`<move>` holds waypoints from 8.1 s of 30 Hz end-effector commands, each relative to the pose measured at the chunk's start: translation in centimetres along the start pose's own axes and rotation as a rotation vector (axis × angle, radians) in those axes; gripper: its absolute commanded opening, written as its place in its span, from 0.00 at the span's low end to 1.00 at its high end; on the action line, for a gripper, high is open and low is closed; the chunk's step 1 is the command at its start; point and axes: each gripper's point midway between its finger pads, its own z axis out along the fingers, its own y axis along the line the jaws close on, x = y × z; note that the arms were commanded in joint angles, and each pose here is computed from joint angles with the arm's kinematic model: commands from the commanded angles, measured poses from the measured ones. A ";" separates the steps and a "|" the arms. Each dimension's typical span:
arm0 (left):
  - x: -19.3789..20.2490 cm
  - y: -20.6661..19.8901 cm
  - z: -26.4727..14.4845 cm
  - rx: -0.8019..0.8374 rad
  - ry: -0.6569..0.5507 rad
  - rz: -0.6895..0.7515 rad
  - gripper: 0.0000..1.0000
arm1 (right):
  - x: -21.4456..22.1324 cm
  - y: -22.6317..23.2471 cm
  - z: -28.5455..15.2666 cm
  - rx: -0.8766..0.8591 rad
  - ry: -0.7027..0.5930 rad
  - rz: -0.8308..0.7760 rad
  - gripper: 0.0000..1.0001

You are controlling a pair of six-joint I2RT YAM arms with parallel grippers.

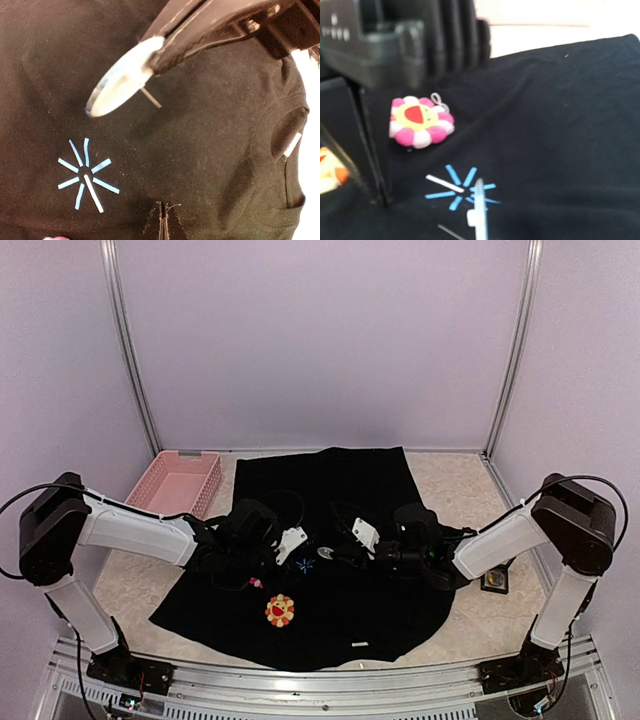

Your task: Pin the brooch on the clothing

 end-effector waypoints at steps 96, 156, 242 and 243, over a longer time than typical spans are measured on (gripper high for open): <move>-3.6 -0.7 -2.4 0.049 -0.122 0.014 0.00 | 0.5 3.8 2.6 0.025 -0.093 -0.249 0.00; -3.8 -1.9 -3.7 0.085 -0.184 0.110 0.00 | -3.2 5.9 -0.1 -0.308 -0.252 0.014 0.00; -2.3 -5.4 -3.9 0.135 -0.136 0.308 0.00 | -2.9 -1.6 3.2 -0.336 -0.072 0.517 0.22; -2.2 -5.3 -3.9 0.128 -0.134 0.303 0.00 | -2.8 -1.5 3.1 -0.335 -0.070 0.516 0.22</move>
